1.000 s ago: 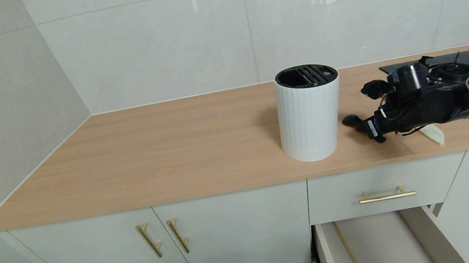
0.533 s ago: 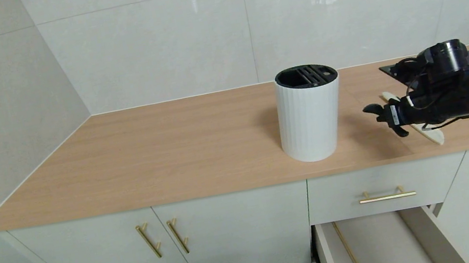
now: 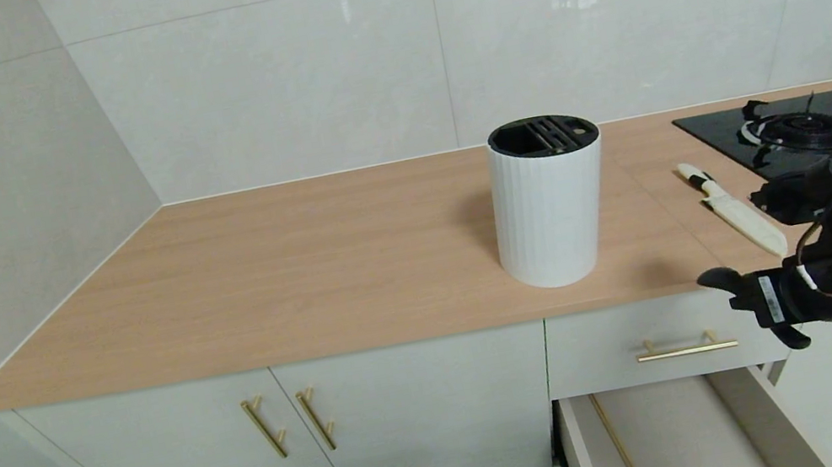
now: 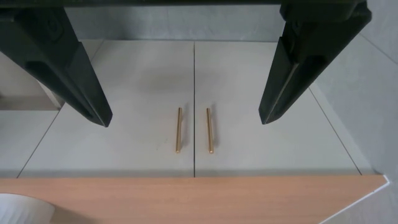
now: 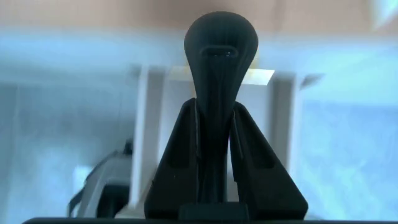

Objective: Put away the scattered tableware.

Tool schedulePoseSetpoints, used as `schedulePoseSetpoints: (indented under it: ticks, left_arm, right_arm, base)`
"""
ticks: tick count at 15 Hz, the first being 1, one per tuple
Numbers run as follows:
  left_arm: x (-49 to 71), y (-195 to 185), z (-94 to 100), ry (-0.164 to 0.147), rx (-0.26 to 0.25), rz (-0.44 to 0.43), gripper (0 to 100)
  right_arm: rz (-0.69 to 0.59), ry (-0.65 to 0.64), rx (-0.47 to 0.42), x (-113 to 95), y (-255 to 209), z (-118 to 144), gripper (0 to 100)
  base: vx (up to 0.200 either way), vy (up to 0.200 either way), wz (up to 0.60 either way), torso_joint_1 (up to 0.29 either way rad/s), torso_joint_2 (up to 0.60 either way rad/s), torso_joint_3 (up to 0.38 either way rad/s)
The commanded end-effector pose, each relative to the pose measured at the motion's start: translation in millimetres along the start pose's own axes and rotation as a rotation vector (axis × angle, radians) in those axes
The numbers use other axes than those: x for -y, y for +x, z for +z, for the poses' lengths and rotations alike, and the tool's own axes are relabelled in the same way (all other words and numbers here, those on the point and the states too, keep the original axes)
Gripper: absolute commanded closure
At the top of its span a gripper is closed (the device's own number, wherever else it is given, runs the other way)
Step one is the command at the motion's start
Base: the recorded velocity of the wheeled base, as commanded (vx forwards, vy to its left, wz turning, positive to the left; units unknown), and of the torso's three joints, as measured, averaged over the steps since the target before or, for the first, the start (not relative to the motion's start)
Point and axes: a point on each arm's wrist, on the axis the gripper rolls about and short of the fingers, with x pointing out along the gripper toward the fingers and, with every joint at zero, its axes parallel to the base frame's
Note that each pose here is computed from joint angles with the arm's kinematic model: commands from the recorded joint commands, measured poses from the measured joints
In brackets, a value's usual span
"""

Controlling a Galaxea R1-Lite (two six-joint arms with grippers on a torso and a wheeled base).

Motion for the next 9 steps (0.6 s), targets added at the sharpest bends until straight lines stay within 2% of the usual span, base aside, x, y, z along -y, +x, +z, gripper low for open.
schedulePoseSetpoints:
  ticks: [1, 6, 9]
  left_arm:
    - [0.0, 0.0, 0.0, 0.0, 0.0, 0.0, 0]
    - [0.0, 0.1, 0.0, 0.0, -0.001, 0.0, 0]
    - [0.0, 0.0, 0.0, 0.0, 0.0, 0.0, 0]
  right_arm:
    - [0.031, -0.027, -0.007, -7.3, -18.4, -18.9, 100]
    - [0.022, -0.039, -0.083, -9.5, 6.3, -30.6, 100]
    - [0.025, -0.041, -0.068, -8.7, 10.7, -36.5, 100]
  base:
    - [0.0, 0.0, 0.0, 0.0, 0.0, 0.0]
    - [0.0, 0.0, 0.0, -0.017, 0.03, 0.019]
    - [0.0, 0.0, 0.0, -0.183, 0.41, 0.211]
